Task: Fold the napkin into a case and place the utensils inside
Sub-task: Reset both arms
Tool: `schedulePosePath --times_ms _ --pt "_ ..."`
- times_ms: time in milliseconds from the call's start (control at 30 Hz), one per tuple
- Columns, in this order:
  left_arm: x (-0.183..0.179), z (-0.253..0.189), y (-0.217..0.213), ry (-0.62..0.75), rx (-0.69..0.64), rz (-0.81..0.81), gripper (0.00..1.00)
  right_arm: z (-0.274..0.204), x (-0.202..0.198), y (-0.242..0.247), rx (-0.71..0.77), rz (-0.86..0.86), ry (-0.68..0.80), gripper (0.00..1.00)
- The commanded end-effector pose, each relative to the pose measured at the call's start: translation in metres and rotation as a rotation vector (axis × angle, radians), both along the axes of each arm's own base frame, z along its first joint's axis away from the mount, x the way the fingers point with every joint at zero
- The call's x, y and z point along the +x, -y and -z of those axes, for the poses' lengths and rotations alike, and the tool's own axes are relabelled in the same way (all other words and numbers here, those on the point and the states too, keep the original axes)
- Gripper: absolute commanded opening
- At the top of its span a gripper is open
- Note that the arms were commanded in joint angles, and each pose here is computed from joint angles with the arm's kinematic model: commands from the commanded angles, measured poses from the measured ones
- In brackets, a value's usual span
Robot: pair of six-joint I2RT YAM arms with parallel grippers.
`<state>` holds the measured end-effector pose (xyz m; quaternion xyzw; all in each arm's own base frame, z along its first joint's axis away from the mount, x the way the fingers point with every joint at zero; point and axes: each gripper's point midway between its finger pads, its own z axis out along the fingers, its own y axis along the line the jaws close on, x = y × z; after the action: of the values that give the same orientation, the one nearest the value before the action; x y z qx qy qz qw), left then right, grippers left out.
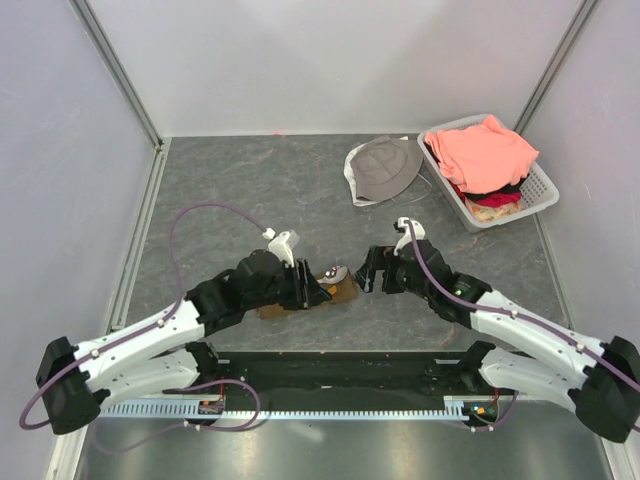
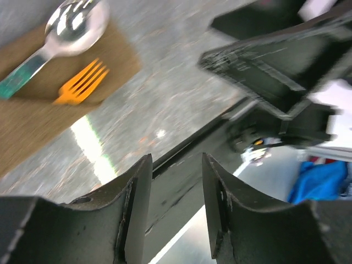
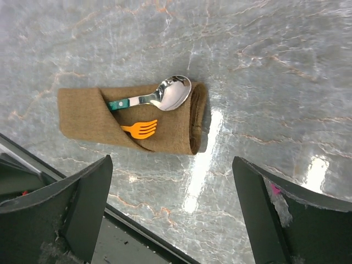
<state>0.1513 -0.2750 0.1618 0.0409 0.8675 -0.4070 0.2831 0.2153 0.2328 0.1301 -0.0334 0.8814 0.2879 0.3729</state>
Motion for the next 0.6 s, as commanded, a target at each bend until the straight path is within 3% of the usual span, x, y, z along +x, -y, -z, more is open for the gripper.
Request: schedulePosePath --times_ms 0,167,267,333,400,433,500,567 --pt "0.009 -0.052 0.000 0.203 -0.199 -0.036 0.49 -0.015 -0.003 0.014 0.086 0.077 0.066 0.98" --pt "-0.002 -0.055 -0.018 0.288 -0.352 -0.056 0.51 -0.041 -0.015 0.024 0.238 0.097 0.140 0.98" --pt "-0.013 -0.056 -0.031 0.335 -0.486 -0.067 0.63 -0.049 -0.023 0.034 0.352 0.147 0.159 0.98" --pt "-0.022 -0.054 -0.040 0.337 -0.582 -0.077 0.64 -0.039 -0.027 0.039 0.396 0.174 0.153 0.98" --pt "-0.027 -0.061 -0.047 0.363 -0.663 -0.079 0.78 -0.035 -0.033 0.043 0.466 0.185 0.158 0.98" --pt "-0.029 -0.053 -0.049 0.347 -0.678 -0.082 0.80 -0.035 -0.035 0.044 0.492 0.187 0.156 0.98" --pt "-0.038 -0.077 -0.061 0.401 -0.796 -0.077 0.81 -0.035 -0.040 0.046 0.549 0.188 0.158 0.98" --pt "-0.043 -0.073 -0.059 0.393 -0.817 -0.049 0.84 -0.035 -0.044 0.048 0.585 0.180 0.164 0.98"
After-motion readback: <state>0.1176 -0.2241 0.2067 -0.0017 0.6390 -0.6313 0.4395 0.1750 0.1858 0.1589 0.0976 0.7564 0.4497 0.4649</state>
